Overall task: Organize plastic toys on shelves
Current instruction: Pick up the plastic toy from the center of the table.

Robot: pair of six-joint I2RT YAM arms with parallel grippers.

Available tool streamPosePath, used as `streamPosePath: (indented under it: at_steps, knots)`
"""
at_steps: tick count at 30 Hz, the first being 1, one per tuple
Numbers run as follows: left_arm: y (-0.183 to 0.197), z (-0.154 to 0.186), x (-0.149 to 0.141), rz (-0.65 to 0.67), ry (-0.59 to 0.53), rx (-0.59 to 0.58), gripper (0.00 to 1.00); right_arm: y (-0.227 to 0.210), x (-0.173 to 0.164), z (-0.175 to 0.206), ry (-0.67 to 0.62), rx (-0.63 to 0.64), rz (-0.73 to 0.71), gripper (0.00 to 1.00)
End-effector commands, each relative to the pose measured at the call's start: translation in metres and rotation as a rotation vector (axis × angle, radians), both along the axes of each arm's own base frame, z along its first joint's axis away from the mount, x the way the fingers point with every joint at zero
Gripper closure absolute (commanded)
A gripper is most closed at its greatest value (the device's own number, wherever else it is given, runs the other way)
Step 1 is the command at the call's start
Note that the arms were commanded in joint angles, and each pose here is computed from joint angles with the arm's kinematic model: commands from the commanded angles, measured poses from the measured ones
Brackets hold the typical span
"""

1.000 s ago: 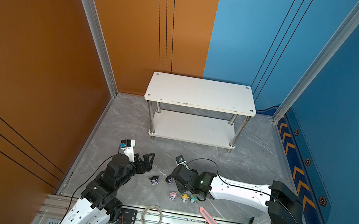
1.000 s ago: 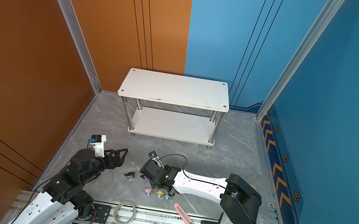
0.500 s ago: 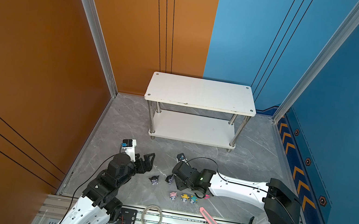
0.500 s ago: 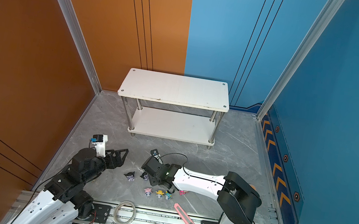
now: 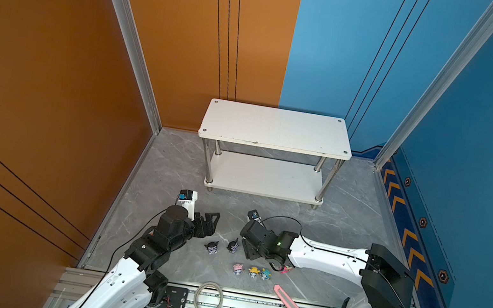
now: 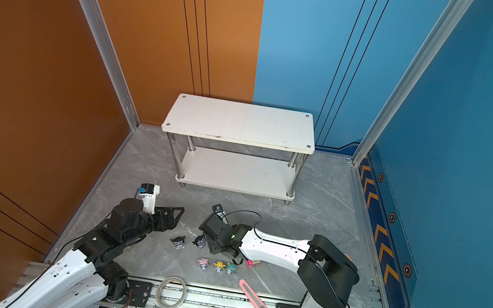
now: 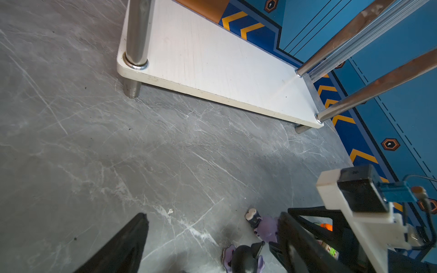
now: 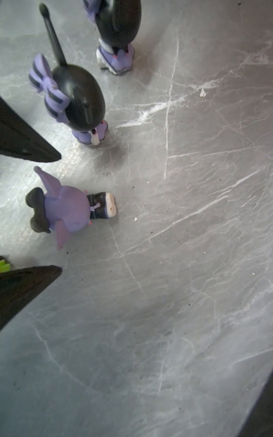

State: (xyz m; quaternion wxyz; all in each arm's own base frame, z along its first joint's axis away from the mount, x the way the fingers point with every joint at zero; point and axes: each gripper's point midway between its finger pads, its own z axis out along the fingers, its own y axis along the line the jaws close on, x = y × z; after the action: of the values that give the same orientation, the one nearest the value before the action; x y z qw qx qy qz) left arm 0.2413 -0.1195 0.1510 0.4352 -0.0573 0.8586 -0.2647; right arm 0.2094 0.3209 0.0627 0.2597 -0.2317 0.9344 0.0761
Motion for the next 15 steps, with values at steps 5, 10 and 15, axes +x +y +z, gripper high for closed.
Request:
streamPosePath:
  at_steps: [5,10,15]
  knots:
    - [-0.009,0.014,0.004,-0.036,-0.061,-0.019,0.13,0.004,-0.001,-0.007,0.023,0.032,-0.009,0.34]
    - [-0.007,0.013,0.004,-0.029,-0.057,-0.015,0.13,0.004,0.001,-0.009,0.022,0.040,-0.017,0.35]
    - [-0.007,0.011,0.004,-0.025,-0.050,-0.011,0.13,0.002,0.002,-0.015,0.028,0.036,-0.027,0.36]
